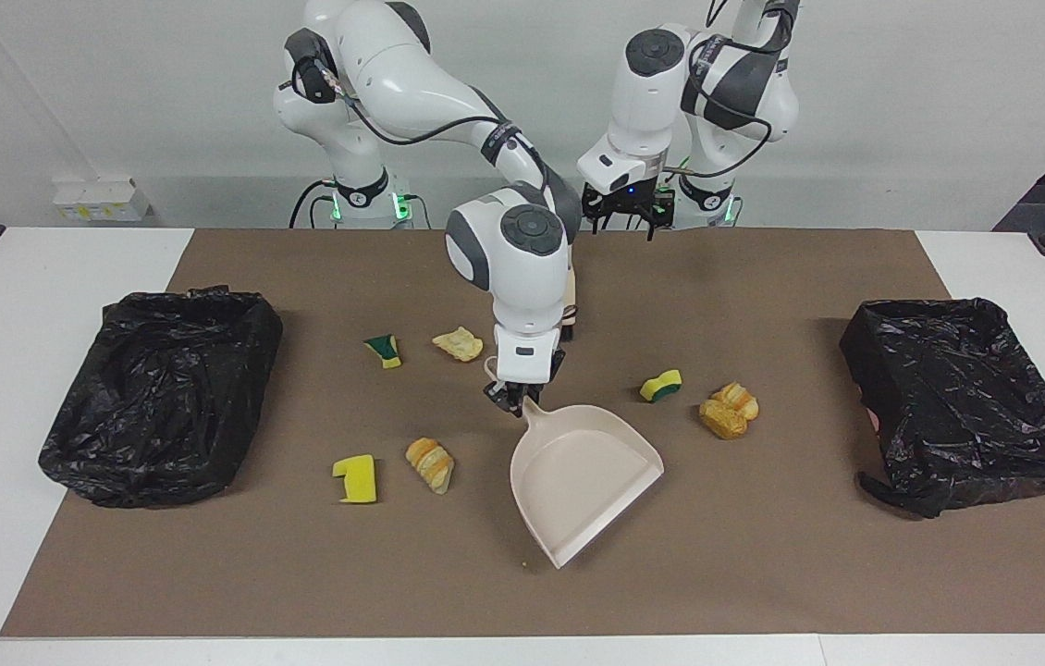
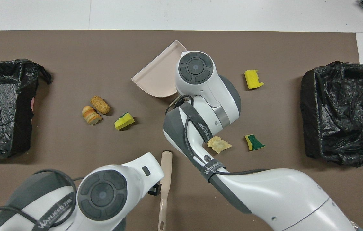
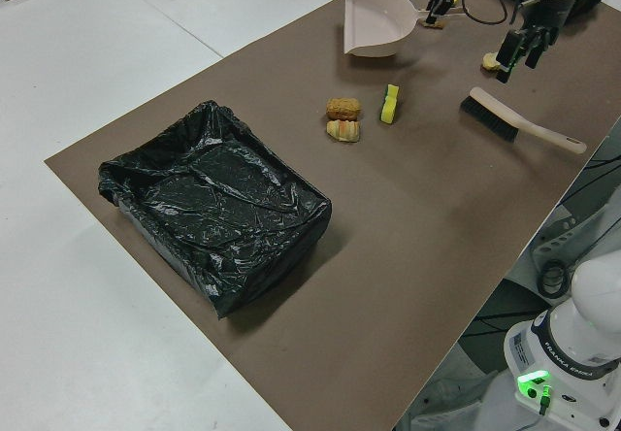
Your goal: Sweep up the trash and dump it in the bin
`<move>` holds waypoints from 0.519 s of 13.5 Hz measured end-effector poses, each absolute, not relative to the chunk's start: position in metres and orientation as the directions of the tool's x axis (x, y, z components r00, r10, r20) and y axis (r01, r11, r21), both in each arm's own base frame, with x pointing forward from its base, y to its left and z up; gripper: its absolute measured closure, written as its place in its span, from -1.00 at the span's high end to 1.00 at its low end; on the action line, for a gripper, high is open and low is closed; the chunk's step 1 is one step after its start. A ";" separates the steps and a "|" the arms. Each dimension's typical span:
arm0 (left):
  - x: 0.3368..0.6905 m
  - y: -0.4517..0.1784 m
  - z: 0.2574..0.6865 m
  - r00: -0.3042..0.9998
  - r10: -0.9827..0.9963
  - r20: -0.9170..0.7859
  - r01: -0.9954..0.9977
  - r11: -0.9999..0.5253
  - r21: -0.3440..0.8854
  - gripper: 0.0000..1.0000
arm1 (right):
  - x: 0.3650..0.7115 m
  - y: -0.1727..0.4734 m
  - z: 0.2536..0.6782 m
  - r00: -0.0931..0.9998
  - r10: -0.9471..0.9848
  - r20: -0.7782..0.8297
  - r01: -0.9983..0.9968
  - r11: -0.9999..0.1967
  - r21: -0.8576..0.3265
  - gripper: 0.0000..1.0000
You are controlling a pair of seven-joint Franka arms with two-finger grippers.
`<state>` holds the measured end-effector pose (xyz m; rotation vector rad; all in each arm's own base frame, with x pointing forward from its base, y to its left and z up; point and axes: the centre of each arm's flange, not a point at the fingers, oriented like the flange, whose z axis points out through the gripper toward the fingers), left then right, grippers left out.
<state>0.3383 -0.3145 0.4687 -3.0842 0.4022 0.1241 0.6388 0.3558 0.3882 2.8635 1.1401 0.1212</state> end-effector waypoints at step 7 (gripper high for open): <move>0.274 -0.355 0.375 0.973 -0.226 -0.056 -0.227 -0.974 -0.020 1.00 | 0.652 0.320 0.381 0.453 0.891 -0.017 0.887 -0.449 0.110 -0.37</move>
